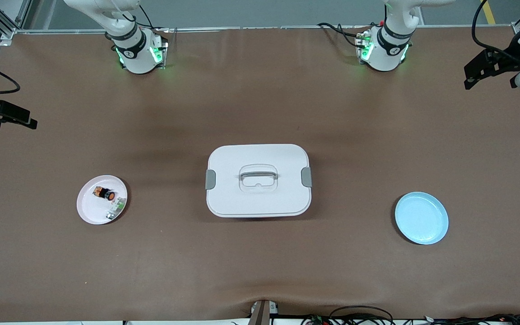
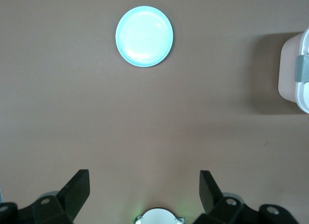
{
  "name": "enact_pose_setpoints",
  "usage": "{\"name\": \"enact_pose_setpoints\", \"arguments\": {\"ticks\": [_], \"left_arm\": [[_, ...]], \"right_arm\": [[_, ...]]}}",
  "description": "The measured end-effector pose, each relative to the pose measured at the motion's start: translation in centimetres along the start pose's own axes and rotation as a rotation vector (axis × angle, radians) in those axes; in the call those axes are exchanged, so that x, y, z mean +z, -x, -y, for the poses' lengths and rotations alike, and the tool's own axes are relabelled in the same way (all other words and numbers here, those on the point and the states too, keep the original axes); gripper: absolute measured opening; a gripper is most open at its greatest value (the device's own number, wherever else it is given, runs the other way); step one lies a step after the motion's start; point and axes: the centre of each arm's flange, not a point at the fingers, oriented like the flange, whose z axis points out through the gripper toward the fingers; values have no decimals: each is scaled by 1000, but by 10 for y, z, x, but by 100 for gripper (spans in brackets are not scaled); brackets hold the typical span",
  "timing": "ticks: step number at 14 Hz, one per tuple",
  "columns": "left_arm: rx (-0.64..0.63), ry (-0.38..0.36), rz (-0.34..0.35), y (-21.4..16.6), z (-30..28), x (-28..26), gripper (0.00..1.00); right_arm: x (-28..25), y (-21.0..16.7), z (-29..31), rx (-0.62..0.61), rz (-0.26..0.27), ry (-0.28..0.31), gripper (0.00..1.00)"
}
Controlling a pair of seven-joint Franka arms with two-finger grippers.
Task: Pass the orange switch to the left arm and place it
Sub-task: 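Move the right gripper toward the white plate with switches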
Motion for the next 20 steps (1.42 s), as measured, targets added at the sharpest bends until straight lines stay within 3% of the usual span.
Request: {"name": "enact_pose_setpoints", "arguments": {"ticks": [11, 17, 20], "left_arm": [[-7, 6, -3, -14, 3, 4, 100], [-14, 62, -25, -18, 3, 2, 100], [-14, 63, -30, -18, 3, 0, 100]], "right_arm": [[5, -3, -1, 2, 12, 1, 100], [74, -52, -11, 15, 52, 11, 100], [117, -82, -19, 20, 40, 37, 100]]}}
